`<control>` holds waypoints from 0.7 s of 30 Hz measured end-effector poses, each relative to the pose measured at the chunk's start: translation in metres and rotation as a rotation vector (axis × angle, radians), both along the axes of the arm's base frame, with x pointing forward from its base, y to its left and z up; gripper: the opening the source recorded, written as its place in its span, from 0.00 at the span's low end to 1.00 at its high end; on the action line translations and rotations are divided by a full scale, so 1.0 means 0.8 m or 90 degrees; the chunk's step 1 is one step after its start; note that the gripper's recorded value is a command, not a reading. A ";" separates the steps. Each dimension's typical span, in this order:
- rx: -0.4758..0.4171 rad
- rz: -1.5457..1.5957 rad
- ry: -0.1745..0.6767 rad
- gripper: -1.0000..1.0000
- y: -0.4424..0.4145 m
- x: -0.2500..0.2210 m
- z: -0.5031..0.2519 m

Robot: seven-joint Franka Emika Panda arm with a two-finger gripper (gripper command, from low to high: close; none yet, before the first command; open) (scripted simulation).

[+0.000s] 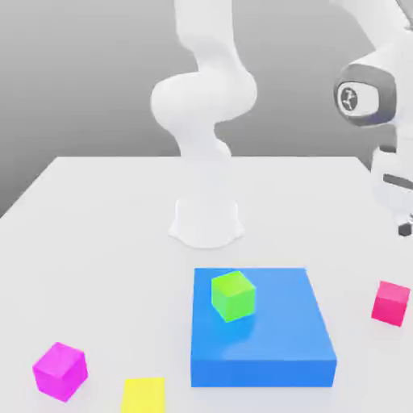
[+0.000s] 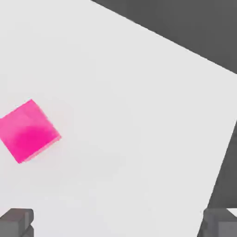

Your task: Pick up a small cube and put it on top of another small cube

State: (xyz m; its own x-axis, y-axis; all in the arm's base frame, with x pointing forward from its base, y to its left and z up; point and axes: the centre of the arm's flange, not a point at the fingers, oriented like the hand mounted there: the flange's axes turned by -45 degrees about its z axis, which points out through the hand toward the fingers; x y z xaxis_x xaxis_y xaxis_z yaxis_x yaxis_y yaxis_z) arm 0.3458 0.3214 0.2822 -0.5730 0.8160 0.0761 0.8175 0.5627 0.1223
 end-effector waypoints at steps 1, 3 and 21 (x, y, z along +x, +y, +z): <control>-0.012 0.038 0.002 0.50 0.006 -0.010 -0.015; -0.036 0.111 0.006 0.50 0.014 -0.029 -0.043; -0.092 0.284 0.017 0.00 0.025 -0.073 -0.173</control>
State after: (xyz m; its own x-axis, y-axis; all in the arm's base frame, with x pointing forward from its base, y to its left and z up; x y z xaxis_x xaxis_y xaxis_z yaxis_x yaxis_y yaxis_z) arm 0.2873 0.3415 0.1438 -0.8695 0.4939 -0.0017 0.4939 0.8695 -0.0010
